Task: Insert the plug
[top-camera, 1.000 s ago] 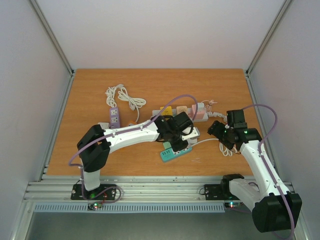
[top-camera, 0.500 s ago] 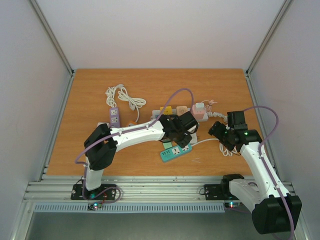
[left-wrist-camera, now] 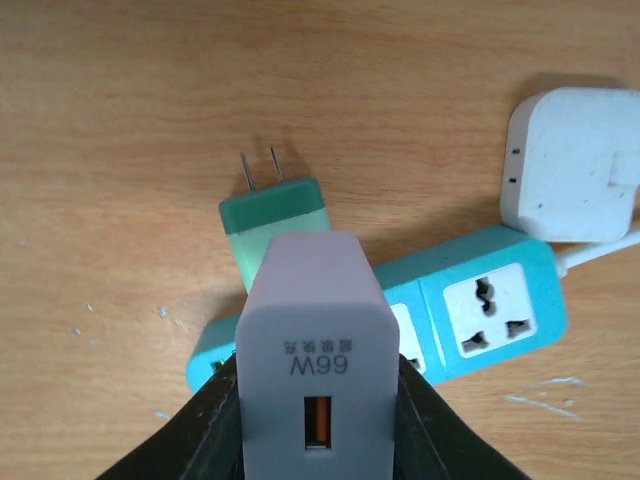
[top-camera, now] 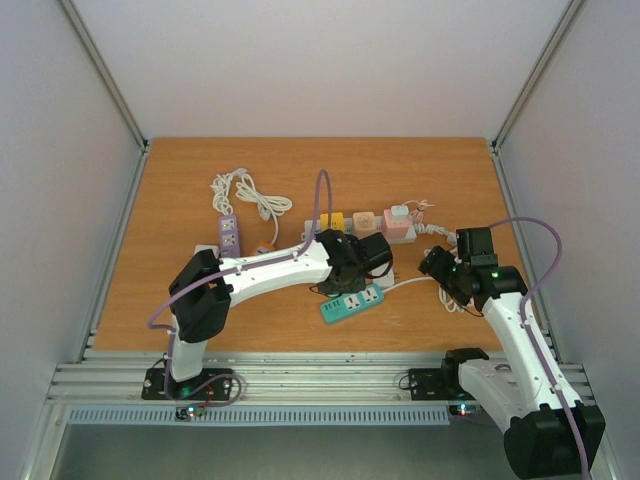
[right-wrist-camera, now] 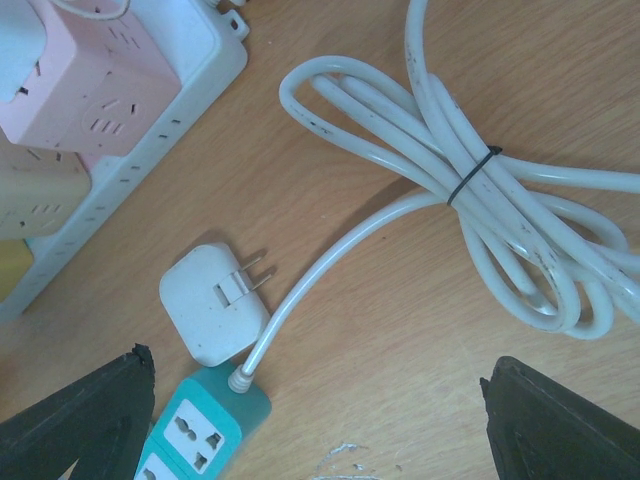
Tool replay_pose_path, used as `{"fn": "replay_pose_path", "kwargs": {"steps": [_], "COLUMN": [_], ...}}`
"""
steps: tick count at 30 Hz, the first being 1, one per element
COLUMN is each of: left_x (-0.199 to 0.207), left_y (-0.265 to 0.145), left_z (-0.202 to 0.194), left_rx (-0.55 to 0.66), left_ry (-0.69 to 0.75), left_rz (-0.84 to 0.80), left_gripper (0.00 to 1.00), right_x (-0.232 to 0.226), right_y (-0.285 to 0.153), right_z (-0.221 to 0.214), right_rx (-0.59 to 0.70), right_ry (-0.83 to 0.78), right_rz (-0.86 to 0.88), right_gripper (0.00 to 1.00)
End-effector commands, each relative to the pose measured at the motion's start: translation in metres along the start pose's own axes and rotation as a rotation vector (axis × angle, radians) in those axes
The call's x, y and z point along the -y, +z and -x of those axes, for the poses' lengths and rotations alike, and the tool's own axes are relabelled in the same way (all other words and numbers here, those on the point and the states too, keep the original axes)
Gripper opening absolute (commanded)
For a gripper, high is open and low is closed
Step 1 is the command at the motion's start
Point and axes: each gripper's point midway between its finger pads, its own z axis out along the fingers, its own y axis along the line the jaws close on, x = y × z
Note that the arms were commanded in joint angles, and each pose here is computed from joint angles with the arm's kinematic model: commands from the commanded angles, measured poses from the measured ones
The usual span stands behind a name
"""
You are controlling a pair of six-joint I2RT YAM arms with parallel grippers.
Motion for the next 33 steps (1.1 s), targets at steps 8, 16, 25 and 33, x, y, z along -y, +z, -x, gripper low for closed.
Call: {"fn": "replay_pose_path", "kwargs": {"steps": [8,16,25,33], "left_x": [0.01,0.015,0.026,0.02], "left_y": [-0.012,-0.007,0.005,0.02], "left_z": [-0.016,-0.02,-0.025,-0.033], "left_rx": [-0.031,-0.02,-0.035,-0.058], "left_ry": [-0.349,-0.445,-0.435,-0.429], "left_rz": [0.005,0.008,0.034,0.079], "left_gripper": [0.0,0.0,0.0,0.0], "right_x": [0.008,0.007,0.008,0.008], "right_y": [0.001,0.002,0.003,0.004], "right_z": [-0.003,-0.004,-0.007,-0.009], "right_rx": [0.005,0.002,-0.002,-0.002], "right_ry": [0.021,0.023,0.027,0.024], "right_rz": [-0.019,-0.009,-0.009,-0.005], "right_gripper": [0.9,0.9,0.9,0.9]}}
